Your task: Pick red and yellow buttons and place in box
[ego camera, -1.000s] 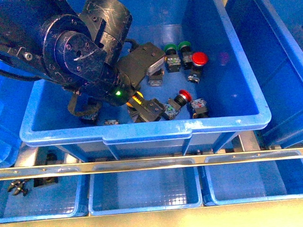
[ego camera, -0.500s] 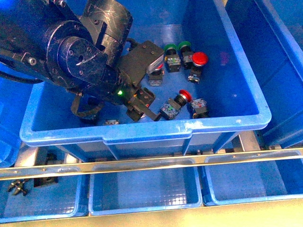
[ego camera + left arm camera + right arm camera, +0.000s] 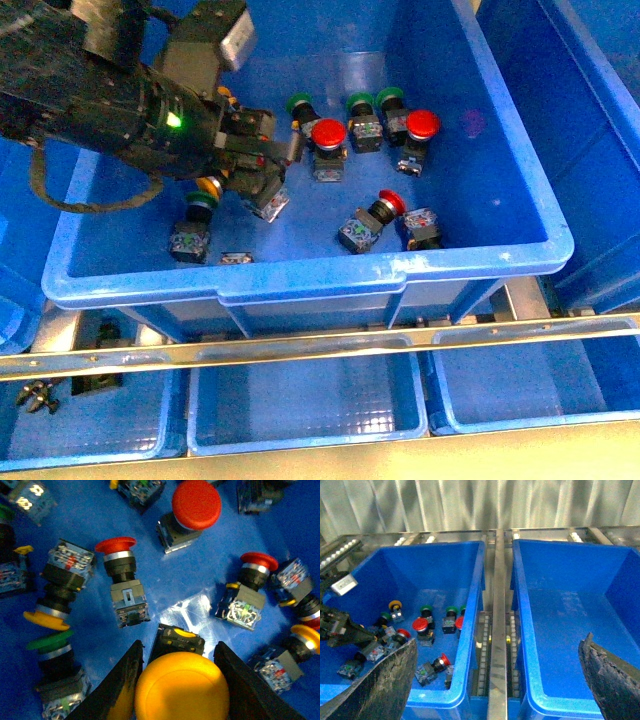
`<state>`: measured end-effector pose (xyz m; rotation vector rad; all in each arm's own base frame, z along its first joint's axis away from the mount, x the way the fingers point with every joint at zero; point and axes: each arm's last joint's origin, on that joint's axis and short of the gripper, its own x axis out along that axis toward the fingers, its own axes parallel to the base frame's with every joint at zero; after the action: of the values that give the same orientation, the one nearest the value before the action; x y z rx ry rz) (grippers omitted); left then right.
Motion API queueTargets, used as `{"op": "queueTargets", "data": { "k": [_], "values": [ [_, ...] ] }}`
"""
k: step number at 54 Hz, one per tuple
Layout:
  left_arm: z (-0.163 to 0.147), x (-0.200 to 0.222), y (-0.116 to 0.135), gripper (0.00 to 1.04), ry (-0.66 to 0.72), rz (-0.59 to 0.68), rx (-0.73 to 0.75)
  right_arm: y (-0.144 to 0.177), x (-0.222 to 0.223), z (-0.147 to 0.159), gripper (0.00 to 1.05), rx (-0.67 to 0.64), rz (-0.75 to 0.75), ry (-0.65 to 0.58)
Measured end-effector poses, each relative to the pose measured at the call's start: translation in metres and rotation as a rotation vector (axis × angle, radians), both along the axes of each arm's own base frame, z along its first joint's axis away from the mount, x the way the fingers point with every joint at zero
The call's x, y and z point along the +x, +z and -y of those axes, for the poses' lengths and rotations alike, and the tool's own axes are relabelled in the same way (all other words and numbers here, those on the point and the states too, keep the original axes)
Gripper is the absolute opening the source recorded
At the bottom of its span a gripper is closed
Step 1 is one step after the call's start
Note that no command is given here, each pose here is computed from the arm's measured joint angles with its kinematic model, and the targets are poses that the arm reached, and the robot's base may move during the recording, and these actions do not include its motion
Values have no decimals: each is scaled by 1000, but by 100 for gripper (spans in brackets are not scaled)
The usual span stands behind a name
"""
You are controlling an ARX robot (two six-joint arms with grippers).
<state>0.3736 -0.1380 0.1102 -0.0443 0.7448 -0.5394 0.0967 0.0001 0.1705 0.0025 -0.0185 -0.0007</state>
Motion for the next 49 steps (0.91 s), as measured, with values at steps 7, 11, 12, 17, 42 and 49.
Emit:
{"op": "queueTargets", "data": {
  "k": [7,11,12,17,42,49],
  "values": [
    [-8,-10,12,35,59,-68,-131,0,0,0,98,0,0,0],
    [-12,-17,19,35,92,-110,-209,0,0,0,98,0,0,0],
    [-13,-18,20,35,96,-115,-219,0,0,0,98,0,0,0],
    [-17,-24,27,35,139,-153,-297,0,0,0,98,0,0,0],
    [1,-48,88,35,139,-226,-693,0,0,0,98,0,0,0],
    [22,-61,97,35,80,-264,-724,0,0,0,98,0,0,0]
  ]
}}
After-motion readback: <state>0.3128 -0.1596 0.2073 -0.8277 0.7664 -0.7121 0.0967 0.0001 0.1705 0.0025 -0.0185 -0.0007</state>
